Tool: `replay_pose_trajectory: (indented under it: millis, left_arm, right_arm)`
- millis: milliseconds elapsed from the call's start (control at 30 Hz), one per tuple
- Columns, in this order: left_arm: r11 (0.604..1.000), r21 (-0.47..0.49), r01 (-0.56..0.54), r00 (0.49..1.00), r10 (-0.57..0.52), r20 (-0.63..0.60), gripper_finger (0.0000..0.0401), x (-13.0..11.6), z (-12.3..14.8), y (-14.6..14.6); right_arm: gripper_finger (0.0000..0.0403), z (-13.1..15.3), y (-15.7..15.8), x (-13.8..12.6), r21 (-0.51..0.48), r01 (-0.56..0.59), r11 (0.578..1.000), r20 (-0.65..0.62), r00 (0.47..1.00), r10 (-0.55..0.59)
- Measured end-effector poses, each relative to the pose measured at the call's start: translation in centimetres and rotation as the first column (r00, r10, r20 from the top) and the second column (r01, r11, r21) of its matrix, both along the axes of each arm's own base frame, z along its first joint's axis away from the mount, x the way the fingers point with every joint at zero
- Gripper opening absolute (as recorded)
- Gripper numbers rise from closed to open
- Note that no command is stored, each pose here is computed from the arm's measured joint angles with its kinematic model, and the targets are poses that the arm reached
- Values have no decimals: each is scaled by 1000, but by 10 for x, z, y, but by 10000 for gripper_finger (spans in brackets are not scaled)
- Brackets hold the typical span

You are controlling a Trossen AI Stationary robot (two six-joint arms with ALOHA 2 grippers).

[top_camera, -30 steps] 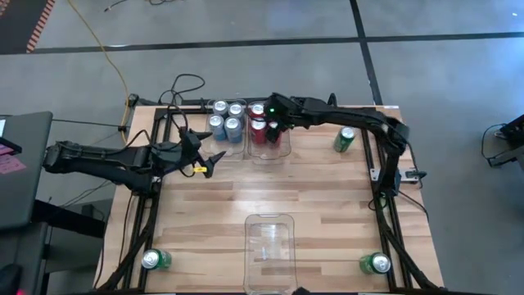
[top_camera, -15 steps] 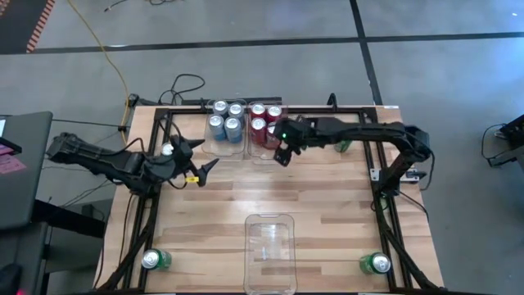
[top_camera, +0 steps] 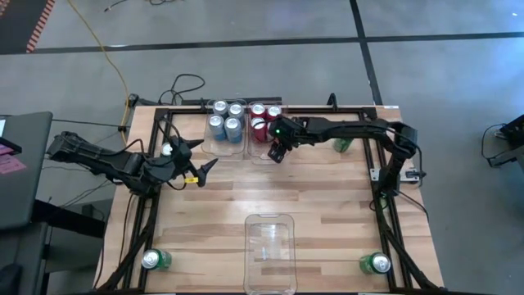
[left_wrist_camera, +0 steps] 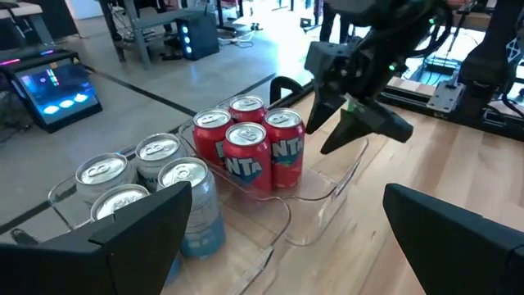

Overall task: Sort soda cans
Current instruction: Put the bottom right green soda can into the bottom transparent bin

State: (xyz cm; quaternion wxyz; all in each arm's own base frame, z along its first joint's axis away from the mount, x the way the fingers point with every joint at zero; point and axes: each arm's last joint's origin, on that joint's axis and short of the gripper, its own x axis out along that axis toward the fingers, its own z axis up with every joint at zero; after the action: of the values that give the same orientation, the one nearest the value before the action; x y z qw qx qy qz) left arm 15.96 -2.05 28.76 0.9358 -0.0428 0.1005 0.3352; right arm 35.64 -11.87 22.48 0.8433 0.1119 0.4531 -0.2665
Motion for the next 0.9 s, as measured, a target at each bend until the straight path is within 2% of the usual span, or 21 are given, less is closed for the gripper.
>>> replay_pose_trajectory:
  millis: [333,567,700,900]
  left_arm:
    - [999,33,-17,999,18,-38,398,-1,-2,1]
    - [999,28,-38,997,40,-72,398,-4,-7,2]
    - [999,8,-50,994,51,-99,398,-6,-11,2]
    - [996,-57,-70,993,64,-95,398,-8,-16,3]
  right_arm:
    - [244,-2,-18,0,-18,28,999,36,999,-28]
    - [244,-2,-1,2,-12,-19,1000,5,1000,19]
    - [244,13,20,0,-21,-80,997,16,997,81]
    - [244,55,47,-20,-63,-142,988,74,986,147]
